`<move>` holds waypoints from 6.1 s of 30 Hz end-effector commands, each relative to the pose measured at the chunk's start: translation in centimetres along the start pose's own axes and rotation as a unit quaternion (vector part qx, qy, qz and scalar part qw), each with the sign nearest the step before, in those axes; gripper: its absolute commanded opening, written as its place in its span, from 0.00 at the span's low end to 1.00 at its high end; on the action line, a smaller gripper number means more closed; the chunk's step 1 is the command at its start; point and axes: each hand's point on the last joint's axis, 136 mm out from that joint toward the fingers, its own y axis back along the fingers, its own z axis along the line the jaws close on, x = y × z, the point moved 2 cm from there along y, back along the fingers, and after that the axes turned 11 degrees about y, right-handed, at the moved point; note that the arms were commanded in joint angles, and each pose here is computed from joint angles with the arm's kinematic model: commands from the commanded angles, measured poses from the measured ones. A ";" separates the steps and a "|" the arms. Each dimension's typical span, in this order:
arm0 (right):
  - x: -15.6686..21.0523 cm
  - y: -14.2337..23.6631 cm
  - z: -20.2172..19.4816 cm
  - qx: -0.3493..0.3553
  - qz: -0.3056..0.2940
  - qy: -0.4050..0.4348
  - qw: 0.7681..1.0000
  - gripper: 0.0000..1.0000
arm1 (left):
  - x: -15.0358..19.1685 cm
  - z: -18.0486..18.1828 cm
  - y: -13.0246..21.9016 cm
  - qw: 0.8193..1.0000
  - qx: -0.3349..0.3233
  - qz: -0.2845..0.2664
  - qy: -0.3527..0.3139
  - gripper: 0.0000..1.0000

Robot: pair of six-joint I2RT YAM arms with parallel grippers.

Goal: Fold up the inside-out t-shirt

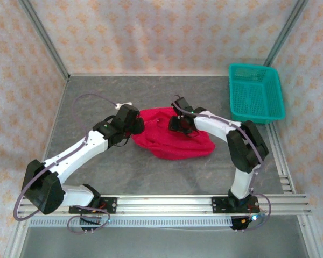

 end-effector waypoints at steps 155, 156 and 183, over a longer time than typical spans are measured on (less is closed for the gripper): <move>-3.0 7.2 -4.8 0.024 -0.070 -0.034 0.997 0.56 | 1.5 -5.4 -4.7 0.992 -0.003 0.130 0.003 0.64; -3.3 6.3 -4.2 0.026 -0.059 -0.023 0.998 0.57 | 1.9 -5.6 -5.3 0.991 -0.003 0.135 0.002 0.64; -4.8 15.6 -8.4 0.035 -0.138 -0.054 0.988 0.00 | -10.2 0.2 2.0 0.993 -0.009 0.029 0.113 0.00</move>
